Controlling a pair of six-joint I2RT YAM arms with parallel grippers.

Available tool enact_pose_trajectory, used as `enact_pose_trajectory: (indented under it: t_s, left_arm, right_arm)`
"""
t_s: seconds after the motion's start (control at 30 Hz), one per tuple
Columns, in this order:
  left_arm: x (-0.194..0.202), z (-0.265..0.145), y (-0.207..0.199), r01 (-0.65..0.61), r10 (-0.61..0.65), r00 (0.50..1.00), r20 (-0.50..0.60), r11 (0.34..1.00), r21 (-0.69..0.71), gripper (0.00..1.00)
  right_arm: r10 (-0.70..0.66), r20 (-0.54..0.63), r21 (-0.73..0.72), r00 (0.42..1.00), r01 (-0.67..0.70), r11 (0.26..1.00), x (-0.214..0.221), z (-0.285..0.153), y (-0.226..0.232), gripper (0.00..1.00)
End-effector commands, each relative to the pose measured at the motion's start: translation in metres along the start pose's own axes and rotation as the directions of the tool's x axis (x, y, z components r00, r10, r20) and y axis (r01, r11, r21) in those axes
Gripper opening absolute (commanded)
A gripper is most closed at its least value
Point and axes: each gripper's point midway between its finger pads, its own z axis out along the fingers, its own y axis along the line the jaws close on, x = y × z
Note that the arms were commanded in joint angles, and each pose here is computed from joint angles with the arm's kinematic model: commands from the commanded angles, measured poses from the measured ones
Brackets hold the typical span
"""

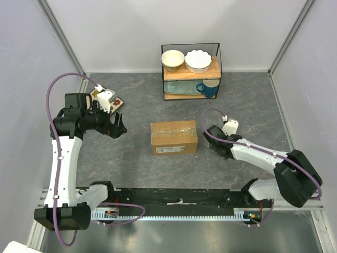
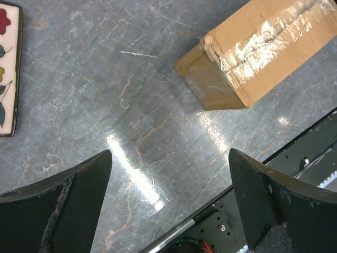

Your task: Unpack the express box

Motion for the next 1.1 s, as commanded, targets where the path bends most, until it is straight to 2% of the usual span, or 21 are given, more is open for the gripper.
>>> enact_pose_trajectory:
  t_s: [0.0, 0.43, 0.53, 0.67, 0.83, 0.97, 1.07]
  left_arm:
    - [-0.007, -0.014, -0.013, -0.057, 0.056, 0.998, 0.031, 0.998, 0.030, 0.99]
    - [-0.005, -0.018, -0.017, -0.069, 0.068, 0.997, 0.043, 0.997, 0.035, 0.99]
    - [-0.005, -0.020, -0.019, -0.078, 0.076, 0.996, 0.049, 0.996, 0.037, 0.99]
    - [-0.005, -0.020, -0.018, -0.077, 0.076, 0.996, 0.047, 0.997, 0.031, 0.99]
    - [-0.004, -0.018, -0.018, -0.070, 0.069, 0.997, 0.041, 0.997, 0.040, 0.99]
    - [-0.006, -0.017, -0.020, -0.064, 0.061, 0.997, 0.047, 0.997, 0.051, 0.99]
    - [-0.007, -0.018, -0.020, -0.063, 0.061, 0.997, 0.049, 0.997, 0.052, 0.99]
  right_arm:
    - [0.031, 0.075, 0.067, 0.997, -0.036, 0.997, -0.005, 0.010, -0.007, 0.90]
    - [0.024, 0.031, 0.057, 0.999, -0.026, 0.998, 0.017, 0.029, 0.005, 0.89]
    - [0.014, 0.005, 0.051, 1.000, -0.015, 0.999, 0.029, 0.035, 0.010, 0.82]
    - [0.014, -0.002, 0.037, 1.000, -0.014, 0.999, 0.037, 0.035, 0.013, 0.63]
    - [0.021, -0.011, 0.025, 1.000, -0.021, 0.999, 0.041, 0.031, 0.012, 0.57]
    - [0.013, -0.020, 0.028, 1.000, -0.012, 1.000, 0.044, 0.030, 0.011, 0.46]
    - [0.013, -0.025, 0.026, 1.000, -0.012, 1.000, 0.046, 0.027, 0.011, 0.41]
